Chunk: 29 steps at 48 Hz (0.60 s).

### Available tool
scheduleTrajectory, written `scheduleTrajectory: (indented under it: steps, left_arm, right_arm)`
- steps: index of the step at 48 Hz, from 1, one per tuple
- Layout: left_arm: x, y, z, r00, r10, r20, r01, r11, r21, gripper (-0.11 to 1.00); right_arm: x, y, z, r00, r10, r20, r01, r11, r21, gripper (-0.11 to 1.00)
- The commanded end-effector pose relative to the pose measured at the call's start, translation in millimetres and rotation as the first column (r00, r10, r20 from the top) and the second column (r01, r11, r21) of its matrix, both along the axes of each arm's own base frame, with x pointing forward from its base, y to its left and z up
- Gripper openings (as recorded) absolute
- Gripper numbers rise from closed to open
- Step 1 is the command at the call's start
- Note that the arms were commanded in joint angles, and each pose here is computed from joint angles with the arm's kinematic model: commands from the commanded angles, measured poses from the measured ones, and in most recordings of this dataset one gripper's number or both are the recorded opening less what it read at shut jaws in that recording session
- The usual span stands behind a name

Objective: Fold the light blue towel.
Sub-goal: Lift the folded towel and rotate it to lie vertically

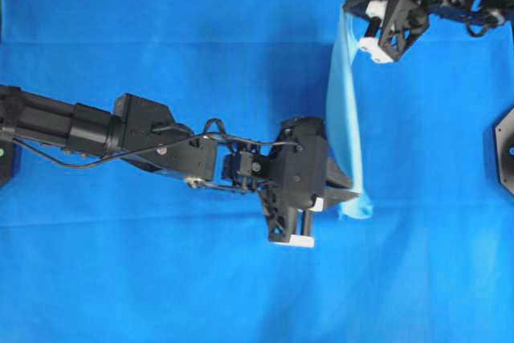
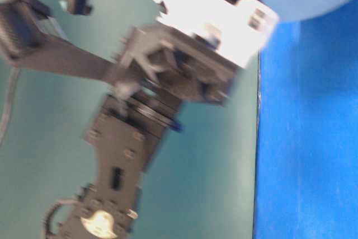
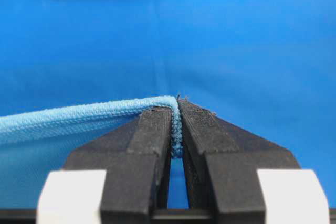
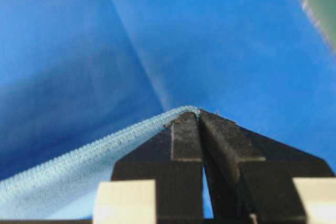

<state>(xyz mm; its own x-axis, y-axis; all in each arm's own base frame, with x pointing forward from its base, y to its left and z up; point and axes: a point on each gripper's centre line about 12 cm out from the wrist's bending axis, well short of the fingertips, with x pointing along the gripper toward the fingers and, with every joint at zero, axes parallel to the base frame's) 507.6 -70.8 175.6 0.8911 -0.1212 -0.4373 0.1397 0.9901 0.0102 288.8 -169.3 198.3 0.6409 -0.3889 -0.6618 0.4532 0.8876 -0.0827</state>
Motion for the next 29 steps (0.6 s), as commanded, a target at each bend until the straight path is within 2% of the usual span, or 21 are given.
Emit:
scheduleTrajectory:
  steps: [1, 9, 19, 29]
  left_arm:
    - [-15.1, -34.2, 13.8, 0.997, -0.058, 0.05, 0.059, 0.998, -0.031, 0.02]
    - [-38.7, -39.4, -1.2, 0.999, -0.037, 0.021, 0.039, 0.993, -0.112, 0.02]
    - [-70.2, -43.1, -21.2, 0.999, -0.009, -0.054, -0.002, 0.978, -0.208, 0.02]
    - [-82.9, -44.5, -34.9, 0.997, -0.002, -0.083, -0.018, 0.972, -0.236, 0.02]
  right_arm:
    - [10.5, -9.5, 4.6, 1.0, -0.004, 0.03, 0.005, 1.0, -0.021, 0.02]
    - [40.8, -10.4, -7.9, 0.998, 0.039, 0.052, -0.037, 0.999, -0.029, 0.02]
    - [73.0, -12.0, -12.6, 0.995, 0.078, 0.068, -0.075, 0.996, -0.041, 0.02]
    - [84.7, -12.2, -17.9, 0.994, 0.098, 0.057, -0.095, 0.994, -0.046, 0.02]
